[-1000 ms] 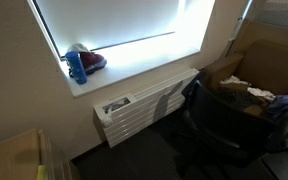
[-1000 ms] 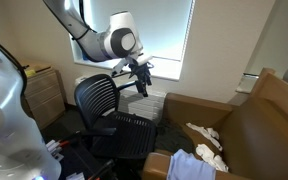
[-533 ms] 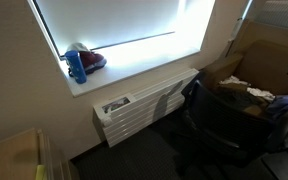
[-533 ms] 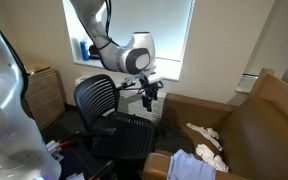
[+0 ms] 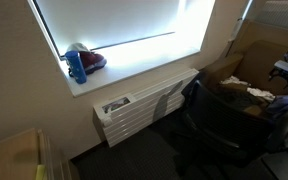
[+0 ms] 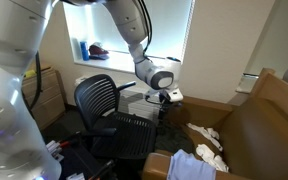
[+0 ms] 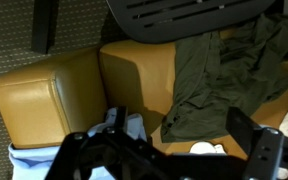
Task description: Put the black cloth on the armchair
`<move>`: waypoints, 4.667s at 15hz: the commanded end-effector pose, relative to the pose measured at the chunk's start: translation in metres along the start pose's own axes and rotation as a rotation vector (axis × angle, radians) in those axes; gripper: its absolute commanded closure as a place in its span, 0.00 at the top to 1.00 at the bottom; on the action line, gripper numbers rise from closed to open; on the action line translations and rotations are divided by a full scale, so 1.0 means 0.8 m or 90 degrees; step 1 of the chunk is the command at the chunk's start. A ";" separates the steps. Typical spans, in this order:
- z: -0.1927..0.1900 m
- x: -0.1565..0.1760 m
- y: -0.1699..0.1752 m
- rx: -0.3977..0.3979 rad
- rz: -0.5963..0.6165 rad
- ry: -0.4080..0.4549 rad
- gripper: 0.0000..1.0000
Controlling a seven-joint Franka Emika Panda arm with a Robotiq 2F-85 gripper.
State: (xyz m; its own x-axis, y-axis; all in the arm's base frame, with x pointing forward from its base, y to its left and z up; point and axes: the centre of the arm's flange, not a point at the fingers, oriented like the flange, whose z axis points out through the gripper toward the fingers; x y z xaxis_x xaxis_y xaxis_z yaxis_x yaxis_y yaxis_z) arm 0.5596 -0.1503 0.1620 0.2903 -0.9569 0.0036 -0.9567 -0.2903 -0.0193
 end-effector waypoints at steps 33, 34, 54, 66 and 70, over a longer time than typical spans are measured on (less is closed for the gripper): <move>0.336 0.109 -0.184 -0.058 0.171 0.106 1.00; 0.346 0.117 -0.183 -0.077 0.185 0.073 1.00; 0.323 0.065 -0.132 0.027 0.146 0.147 1.00; 0.350 0.064 -0.105 0.035 0.125 0.027 1.00; 0.380 0.080 -0.108 -0.016 0.165 0.049 1.00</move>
State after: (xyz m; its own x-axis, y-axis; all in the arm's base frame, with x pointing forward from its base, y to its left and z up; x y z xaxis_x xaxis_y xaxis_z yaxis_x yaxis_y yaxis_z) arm 0.6595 -0.1788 -0.1138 0.0672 -0.9947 0.0778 -0.9956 -0.0719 -0.0594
